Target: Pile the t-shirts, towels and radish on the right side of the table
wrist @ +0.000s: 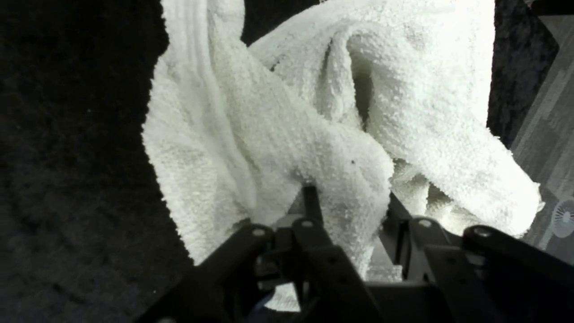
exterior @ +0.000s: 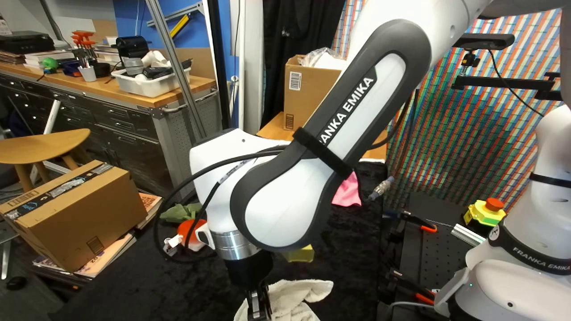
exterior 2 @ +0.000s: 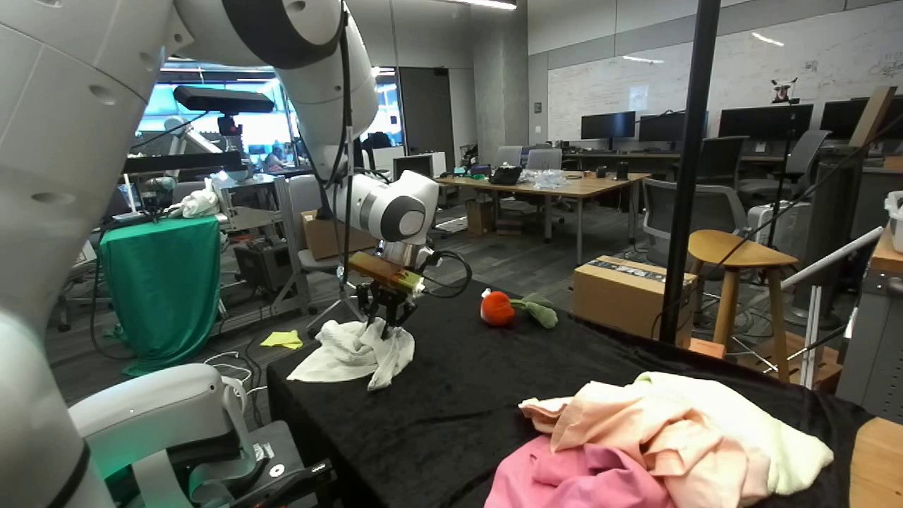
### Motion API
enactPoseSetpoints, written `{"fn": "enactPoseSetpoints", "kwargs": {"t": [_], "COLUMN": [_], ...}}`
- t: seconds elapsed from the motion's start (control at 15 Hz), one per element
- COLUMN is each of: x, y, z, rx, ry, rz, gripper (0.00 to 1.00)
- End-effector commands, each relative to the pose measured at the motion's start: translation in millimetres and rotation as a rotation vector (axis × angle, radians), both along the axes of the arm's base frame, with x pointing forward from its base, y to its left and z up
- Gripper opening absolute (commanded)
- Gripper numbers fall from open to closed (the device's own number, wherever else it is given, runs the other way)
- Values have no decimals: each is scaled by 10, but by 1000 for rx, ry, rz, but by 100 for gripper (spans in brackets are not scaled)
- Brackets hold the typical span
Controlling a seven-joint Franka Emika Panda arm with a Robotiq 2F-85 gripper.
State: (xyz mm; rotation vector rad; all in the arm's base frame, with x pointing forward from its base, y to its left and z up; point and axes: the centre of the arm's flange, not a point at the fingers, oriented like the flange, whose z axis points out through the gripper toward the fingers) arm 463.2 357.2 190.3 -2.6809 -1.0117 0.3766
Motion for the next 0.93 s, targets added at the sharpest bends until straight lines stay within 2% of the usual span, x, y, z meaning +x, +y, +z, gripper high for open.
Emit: {"fn": "enactPoseSetpoints", "kwargs": {"t": [0.0, 0.2, 0.47, 0.53, 0.67, 0.87], "x": [105, 170, 242, 256, 257, 253], "y": [-78, -224, -440, -484, -579, -808], "z": [199, 350, 509, 529, 609, 805], "rx": [57, 112, 164, 169, 163, 112], "ry": [35, 56, 85, 88, 62, -77], "rz": [8, 4, -9, -13, -48, -171], "gripper": [10, 4, 10, 8, 9, 9]}}
